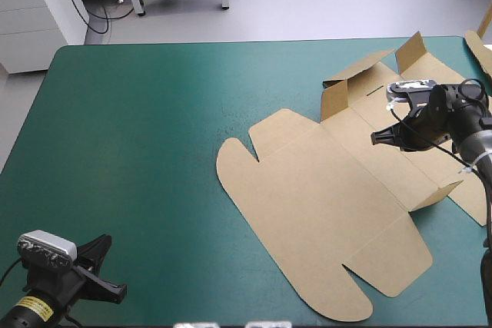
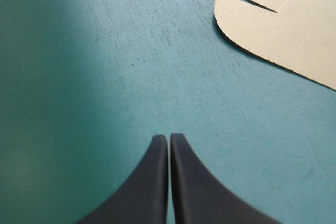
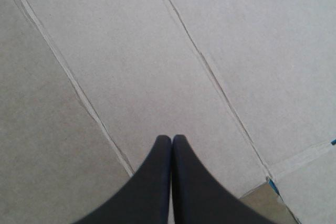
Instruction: Fold the box
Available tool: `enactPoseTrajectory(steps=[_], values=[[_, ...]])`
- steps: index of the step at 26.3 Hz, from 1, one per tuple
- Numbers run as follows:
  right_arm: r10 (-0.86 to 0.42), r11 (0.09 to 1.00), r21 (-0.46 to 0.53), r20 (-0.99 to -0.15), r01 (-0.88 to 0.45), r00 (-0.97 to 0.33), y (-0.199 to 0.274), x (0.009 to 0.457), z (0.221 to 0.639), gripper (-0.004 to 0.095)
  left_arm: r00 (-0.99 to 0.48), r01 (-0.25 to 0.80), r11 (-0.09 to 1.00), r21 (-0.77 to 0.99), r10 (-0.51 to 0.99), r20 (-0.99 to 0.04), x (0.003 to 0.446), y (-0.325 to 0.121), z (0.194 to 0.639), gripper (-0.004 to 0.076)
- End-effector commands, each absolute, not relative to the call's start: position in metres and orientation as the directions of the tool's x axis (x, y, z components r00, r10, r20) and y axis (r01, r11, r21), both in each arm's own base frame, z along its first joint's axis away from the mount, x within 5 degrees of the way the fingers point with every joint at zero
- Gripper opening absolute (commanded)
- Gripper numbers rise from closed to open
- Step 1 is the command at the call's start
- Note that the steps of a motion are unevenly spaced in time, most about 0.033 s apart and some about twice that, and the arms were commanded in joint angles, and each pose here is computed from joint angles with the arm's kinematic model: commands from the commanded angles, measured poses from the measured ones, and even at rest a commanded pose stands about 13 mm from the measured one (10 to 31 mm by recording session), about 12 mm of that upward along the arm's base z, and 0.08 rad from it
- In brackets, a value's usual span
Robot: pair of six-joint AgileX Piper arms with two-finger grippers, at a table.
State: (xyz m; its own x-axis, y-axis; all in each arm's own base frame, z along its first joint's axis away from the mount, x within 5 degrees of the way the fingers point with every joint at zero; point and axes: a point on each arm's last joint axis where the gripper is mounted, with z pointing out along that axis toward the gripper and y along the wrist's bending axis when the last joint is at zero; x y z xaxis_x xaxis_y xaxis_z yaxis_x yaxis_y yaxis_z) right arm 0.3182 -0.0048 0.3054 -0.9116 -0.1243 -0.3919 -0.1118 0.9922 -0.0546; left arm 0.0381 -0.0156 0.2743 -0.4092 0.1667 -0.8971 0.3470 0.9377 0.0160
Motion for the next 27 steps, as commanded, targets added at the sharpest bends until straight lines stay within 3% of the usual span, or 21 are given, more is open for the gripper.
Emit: enactPoseTrajectory(steps=[1, 5, 12, 17, 23, 27], values=[[-0.102, 0.995, -0.061, -0.447, -0.084, -0.889, -0.009, 0.314, 0.334, -0.0021, -0.342, 0.344, 0.939, 0.001, 0.126, -0.931, 0.041, -0.017, 0.289, -0.0008], [-0.113, 0.991, -0.109, -0.398, -0.075, -0.91, -0.013, 0.309, 0.352, -0.0021, -0.342, 0.344, 0.939, 0.001, 0.126, -0.931, 0.041, -0.017, 0.289, -0.0008], [-0.071, 0.993, -0.115, -0.55, -0.009, -0.832, -0.014, 0.274, 0.401, -0.0022, -0.342, 0.344, 0.939, 0.001, 0.126, -0.931, 0.041, -0.017, 0.289, -0.0008], [-0.044, 0.995, -0.098, -0.698, 0.035, -0.715, -0.013, 0.217, 0.447, -0.0021, -0.342, 0.344, 0.939, 0.001, 0.126, -0.931, 0.041, -0.017, 0.289, -0.0008], [0.001, 0.995, -0.067, -0.755, 0.079, -0.656, -0.013, 0.19, 0.463, -0.0022, -0.342, 0.344, 0.939, 0.001, 0.126, -0.931, 0.041, -0.017, 0.289, -0.0008], [0.056, 0.993, -0.029, -0.734, 0.113, -0.677, -0.013, 0.184, 0.45, -0.0022, -0.342, 0.344, 0.939, 0.001, 0.126, -0.931, 0.041, -0.017, 0.289, -0.0008]])
